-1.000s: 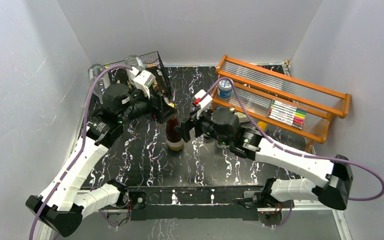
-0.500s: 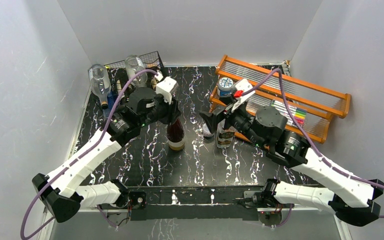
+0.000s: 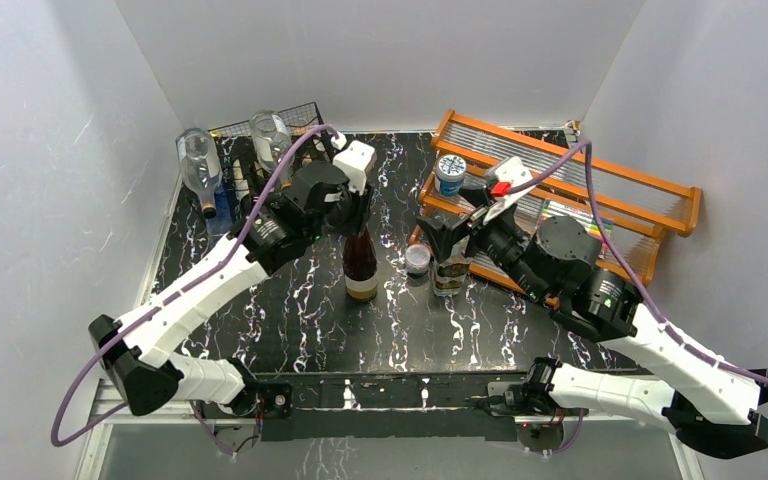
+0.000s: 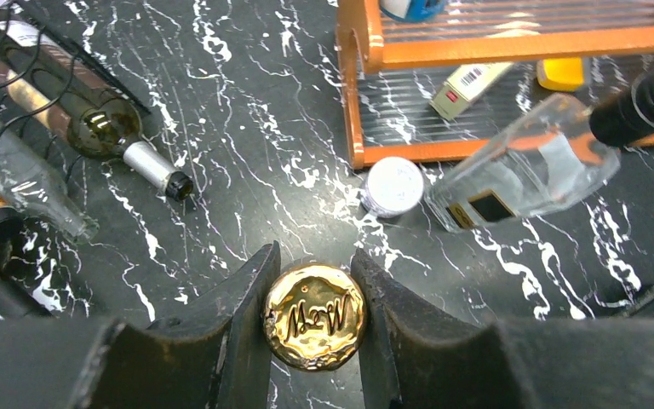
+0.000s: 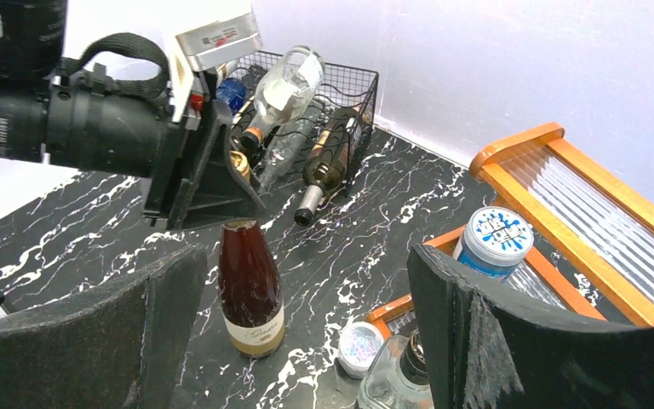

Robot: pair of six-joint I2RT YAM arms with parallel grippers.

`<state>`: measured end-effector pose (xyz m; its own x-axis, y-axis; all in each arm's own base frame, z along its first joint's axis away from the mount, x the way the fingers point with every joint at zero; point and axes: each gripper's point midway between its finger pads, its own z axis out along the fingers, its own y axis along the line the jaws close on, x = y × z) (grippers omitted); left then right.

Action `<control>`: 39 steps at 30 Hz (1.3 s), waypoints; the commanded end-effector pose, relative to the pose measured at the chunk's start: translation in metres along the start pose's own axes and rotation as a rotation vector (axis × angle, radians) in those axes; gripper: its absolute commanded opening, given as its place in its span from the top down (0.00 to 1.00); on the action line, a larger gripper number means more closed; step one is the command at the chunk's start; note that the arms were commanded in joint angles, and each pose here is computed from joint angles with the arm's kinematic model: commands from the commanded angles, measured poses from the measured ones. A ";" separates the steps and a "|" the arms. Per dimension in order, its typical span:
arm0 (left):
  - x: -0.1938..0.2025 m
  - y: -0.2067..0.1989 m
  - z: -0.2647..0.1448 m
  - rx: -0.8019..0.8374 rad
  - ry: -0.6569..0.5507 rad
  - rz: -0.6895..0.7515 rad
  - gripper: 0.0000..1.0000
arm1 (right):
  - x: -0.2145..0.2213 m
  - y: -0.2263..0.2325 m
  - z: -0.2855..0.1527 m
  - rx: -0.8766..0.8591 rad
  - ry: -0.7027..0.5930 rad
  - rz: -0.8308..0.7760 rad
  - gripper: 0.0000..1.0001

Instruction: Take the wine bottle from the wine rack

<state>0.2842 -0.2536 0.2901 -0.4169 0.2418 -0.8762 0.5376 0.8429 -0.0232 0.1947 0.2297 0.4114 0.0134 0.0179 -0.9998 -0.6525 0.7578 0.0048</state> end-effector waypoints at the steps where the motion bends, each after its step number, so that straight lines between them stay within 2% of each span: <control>1: -0.087 0.022 -0.017 -0.144 -0.260 -0.084 1.00 | -0.030 -0.009 -0.014 0.024 -0.082 0.029 0.02; 7: -0.129 0.021 0.009 -0.155 -0.347 -0.077 1.00 | -0.036 -0.016 -0.023 0.042 -0.101 0.045 0.02; 16: -0.182 0.051 0.047 -0.163 -0.449 -0.134 1.00 | -0.046 -0.027 -0.042 0.064 -0.130 0.080 0.02; 23: -0.208 0.052 0.093 -0.122 -0.467 -0.100 1.00 | -0.043 -0.028 -0.044 0.068 -0.123 0.093 0.02; 32: -0.214 0.044 0.132 -0.077 -0.449 -0.107 1.00 | -0.038 -0.029 -0.044 0.076 -0.111 0.092 0.02; 39: -0.200 0.034 0.148 -0.023 -0.398 -0.087 1.00 | -0.033 -0.027 -0.041 0.076 -0.104 0.089 0.02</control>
<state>0.5000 -0.3315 0.2990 -0.3279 0.1221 -0.9368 0.4261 0.9041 -0.0313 0.1817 0.1861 0.4270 0.0180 0.0921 -0.9956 -0.6040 0.7945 0.0626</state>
